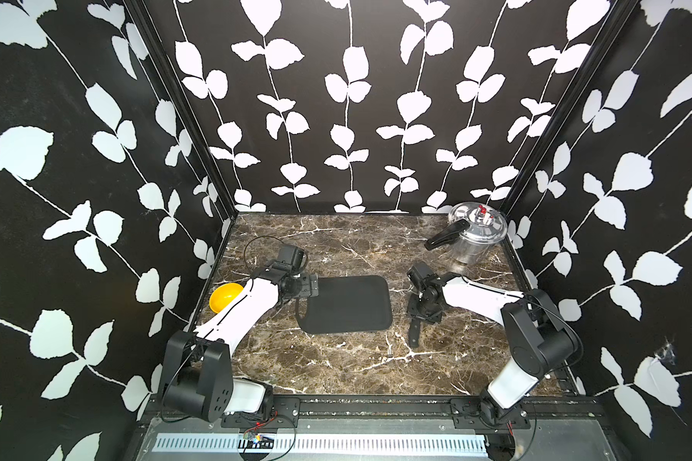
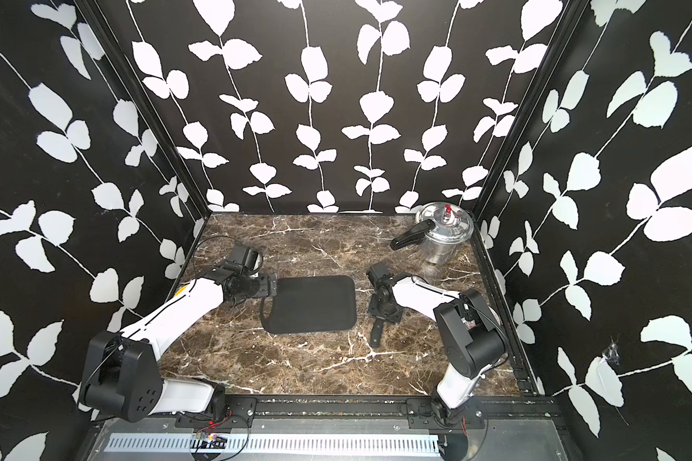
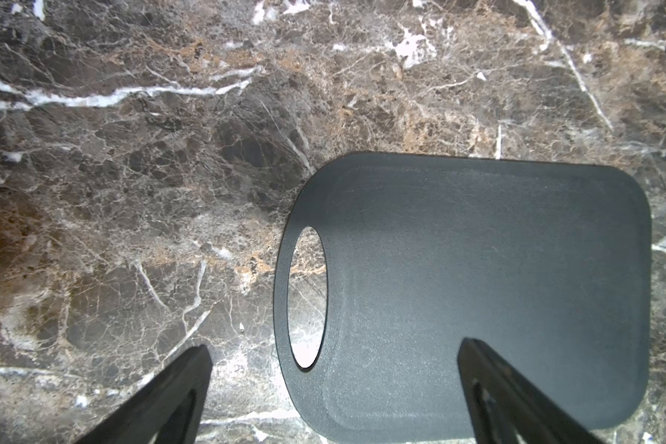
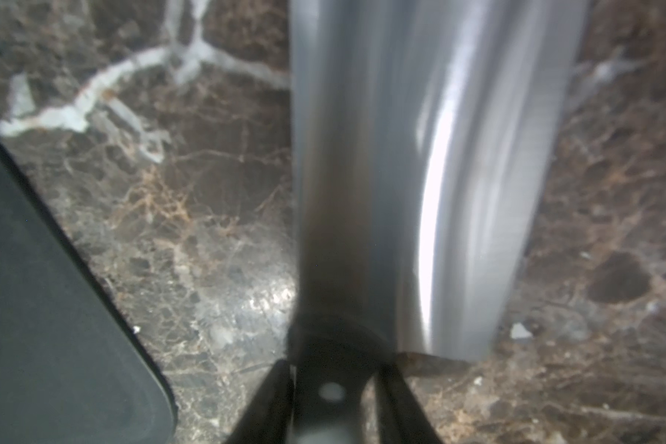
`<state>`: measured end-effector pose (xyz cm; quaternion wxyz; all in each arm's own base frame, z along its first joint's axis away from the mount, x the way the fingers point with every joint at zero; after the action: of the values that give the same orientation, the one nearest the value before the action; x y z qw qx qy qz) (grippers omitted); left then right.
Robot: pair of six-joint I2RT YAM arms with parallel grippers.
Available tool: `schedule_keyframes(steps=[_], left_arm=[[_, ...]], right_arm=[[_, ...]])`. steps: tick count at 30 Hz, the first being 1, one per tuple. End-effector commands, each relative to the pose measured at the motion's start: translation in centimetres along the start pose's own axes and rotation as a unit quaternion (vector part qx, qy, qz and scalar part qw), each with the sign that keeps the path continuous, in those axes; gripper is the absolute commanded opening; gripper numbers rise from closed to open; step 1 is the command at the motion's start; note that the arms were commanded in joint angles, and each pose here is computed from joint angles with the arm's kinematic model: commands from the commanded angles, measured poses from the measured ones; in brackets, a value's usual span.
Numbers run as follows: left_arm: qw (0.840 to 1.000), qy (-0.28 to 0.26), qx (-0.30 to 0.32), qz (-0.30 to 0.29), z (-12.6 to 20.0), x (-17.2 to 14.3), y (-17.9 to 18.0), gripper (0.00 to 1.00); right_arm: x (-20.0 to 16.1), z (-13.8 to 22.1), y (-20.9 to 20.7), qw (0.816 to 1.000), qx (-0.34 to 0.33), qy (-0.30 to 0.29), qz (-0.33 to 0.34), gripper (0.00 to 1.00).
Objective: Align the knife with the edge of the cutting board
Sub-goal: Pick up the knife at the center of the board, then place the knife at the edge of the cutting board.
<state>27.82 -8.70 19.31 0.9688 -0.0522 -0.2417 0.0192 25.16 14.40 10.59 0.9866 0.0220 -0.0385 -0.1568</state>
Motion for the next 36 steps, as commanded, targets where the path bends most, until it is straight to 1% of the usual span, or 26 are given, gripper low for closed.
schedule_keyframes(steps=[1, 2, 5, 8, 10, 15, 24, 28, 31, 36], left_arm=[[1.000, 0.005, -0.002, -0.005, 0.2, -0.1, -0.1, 0.98], [1.000, 0.004, -0.002, -0.006, 0.3, -0.1, -0.1, 0.98], [1.000, 0.004, -0.004, -0.006, 0.4, 0.0, -0.2, 0.99], [1.000, 0.003, -0.003, -0.009, 0.6, 0.1, -0.2, 0.98], [1.000, 0.002, -0.002, -0.011, 0.8, 0.1, -0.1, 0.98], [1.000, -0.001, -0.002, -0.012, 1.1, 0.3, -0.1, 0.98], [1.000, -0.003, 0.003, -0.012, 1.5, -0.1, 0.1, 0.98], [1.000, -0.005, 0.004, -0.012, 2.0, -0.4, 0.3, 0.98], [1.000, -0.005, 0.004, -0.011, 2.2, -0.6, 0.4, 0.99], [1.000, -0.005, 0.004, -0.009, 2.6, -1.0, 0.6, 0.98]], right_arm=[[-0.6, -1.8, -0.4, 0.999, -0.029, 0.012, 0.007, 0.19], [-0.7, -1.9, -0.3, 0.999, -0.031, 0.014, 0.009, 0.17], [-0.9, -1.7, 0.4, 0.999, -0.033, 0.007, 0.020, 0.16], [-1.2, -1.0, 1.2, 0.999, -0.037, -0.005, 0.036, 0.15], [-1.3, -0.2, 1.8, 0.998, -0.035, -0.015, 0.045, 0.13], [-1.7, 2.0, 3.5, 0.997, -0.013, -0.041, 0.062, 0.12], [-3.0, 4.3, 7.9, 0.994, 0.027, -0.058, 0.087, 0.11], [-4.0, 4.5, 10.2, 0.993, 0.047, -0.053, 0.095, 0.11], [-5.0, 4.1, 11.5, 0.992, 0.041, -0.048, 0.108, 0.12], [-6.3, 3.0, 11.9, 0.993, 0.023, -0.041, 0.110, 0.13]])
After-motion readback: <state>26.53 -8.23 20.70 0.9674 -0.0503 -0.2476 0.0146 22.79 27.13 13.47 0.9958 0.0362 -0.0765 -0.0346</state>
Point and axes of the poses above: each gripper's point midway between its finger pads, its own z axis back along the fingers, its own y axis along the line the jaws close on, x = y × z, the point moved 9 cm from there along z, back along the fingers, and after that the axes turned 1 degree about -z, right-handed, at the moved point
